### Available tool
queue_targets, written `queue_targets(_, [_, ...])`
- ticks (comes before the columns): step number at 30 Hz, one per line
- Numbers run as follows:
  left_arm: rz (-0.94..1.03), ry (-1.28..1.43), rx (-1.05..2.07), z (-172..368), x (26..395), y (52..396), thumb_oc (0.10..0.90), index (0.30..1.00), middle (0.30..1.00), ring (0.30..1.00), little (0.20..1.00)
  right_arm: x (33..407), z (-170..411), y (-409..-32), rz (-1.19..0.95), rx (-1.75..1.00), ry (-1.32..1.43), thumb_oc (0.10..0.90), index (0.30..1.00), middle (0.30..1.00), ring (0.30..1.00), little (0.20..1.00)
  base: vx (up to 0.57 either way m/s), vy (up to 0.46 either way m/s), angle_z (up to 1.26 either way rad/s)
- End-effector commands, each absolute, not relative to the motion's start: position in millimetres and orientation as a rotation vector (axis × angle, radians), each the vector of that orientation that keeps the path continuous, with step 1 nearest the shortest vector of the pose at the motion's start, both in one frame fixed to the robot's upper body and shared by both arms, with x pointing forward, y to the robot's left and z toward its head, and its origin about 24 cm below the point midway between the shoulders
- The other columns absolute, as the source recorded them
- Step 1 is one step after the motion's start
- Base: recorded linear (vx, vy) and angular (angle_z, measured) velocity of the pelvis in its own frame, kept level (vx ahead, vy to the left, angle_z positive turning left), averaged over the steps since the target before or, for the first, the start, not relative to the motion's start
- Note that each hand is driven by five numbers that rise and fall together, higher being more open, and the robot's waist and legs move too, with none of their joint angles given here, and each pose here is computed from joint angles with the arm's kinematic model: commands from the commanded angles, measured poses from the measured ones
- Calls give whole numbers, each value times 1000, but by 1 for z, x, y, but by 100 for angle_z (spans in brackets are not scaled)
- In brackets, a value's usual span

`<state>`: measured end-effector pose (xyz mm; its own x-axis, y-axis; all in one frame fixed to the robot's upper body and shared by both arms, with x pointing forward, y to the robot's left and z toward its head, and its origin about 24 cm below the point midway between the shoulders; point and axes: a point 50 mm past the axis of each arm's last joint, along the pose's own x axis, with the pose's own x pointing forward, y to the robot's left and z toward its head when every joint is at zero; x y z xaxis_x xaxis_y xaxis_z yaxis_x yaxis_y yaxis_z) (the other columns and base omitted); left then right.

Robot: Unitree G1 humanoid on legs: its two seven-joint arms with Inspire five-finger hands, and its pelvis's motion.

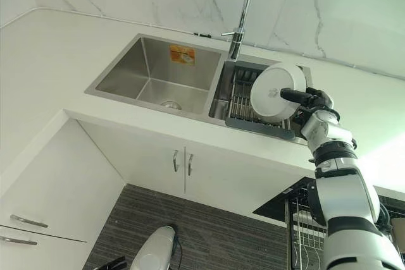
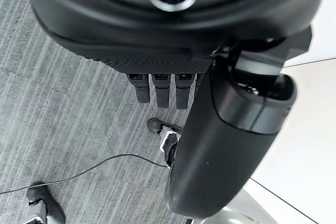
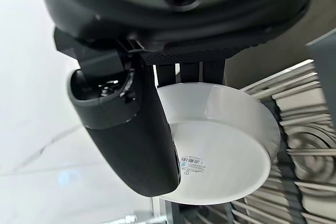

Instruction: Place the dishes in the dishwasher.

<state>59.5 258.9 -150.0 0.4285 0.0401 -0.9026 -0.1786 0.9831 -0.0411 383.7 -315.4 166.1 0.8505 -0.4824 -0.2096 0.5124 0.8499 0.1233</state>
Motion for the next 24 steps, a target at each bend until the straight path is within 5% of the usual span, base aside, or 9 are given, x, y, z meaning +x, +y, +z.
queue_targets(1, [96,1083,-76,-143,66,270,800,900,900,900,900,375,274,-337,-597,134,-264,400,300,300,300,300,-61,3,0])
queue_targets(13, [101,1091,-77,-144,59,270,800,900,900,900,900,355,349,-293,-464,146,-739,400,300,300,300,300,-114,-11,-7])
queue_targets(24, [116,1097,-87,-148,61,264,800,900,900,900,900,326,349,-276,-448,66,-875,400,300,300,300,300,-115,-65,-43])
